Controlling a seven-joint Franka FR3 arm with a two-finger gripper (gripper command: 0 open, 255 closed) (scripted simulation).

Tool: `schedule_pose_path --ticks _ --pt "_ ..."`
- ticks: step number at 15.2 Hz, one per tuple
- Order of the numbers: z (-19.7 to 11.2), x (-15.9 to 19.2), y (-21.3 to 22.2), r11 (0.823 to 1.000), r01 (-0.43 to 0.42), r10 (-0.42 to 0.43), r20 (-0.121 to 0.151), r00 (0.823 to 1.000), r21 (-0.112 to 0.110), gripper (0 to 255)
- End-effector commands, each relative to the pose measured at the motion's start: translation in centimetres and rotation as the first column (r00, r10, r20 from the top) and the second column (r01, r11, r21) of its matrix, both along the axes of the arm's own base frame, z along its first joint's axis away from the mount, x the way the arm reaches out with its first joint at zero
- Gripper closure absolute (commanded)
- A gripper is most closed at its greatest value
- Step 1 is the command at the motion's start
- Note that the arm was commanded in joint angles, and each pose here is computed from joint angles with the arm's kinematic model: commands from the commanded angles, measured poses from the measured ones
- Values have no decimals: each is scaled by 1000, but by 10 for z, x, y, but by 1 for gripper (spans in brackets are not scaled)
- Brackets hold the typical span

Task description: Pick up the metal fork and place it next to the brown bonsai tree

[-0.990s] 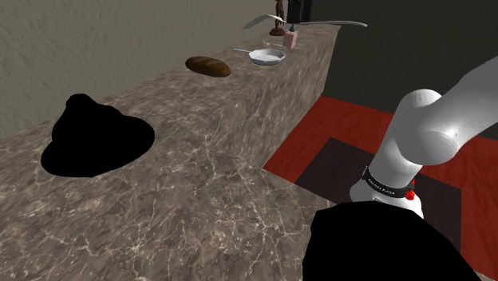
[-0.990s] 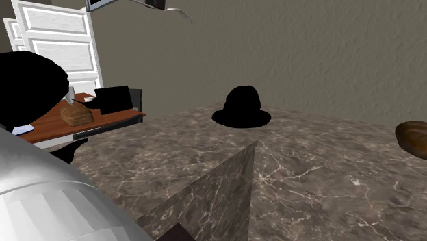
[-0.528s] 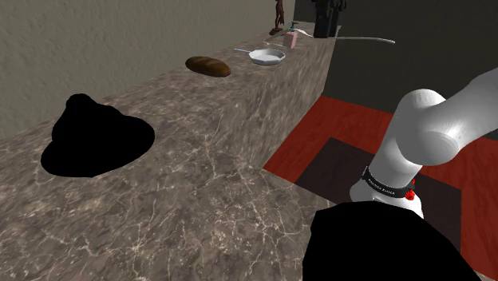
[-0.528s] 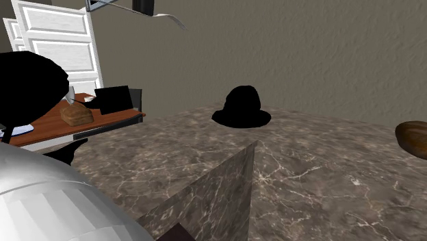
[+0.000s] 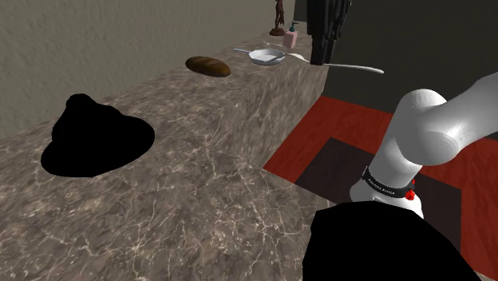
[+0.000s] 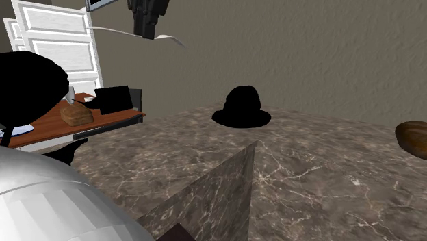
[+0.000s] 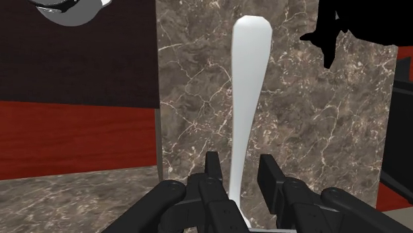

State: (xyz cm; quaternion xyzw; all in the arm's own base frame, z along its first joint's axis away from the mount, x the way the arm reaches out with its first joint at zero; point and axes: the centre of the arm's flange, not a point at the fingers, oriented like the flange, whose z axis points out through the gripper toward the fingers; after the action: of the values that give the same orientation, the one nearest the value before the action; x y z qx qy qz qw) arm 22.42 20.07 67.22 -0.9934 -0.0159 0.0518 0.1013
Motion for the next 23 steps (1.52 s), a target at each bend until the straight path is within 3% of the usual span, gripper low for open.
schedule_pose_path --ticks 1,23 --pt "-12 0 0 1000 0 0 0 1000 0 255" --pt "-128 0 0 1000 0 0 0 1000 0 255"
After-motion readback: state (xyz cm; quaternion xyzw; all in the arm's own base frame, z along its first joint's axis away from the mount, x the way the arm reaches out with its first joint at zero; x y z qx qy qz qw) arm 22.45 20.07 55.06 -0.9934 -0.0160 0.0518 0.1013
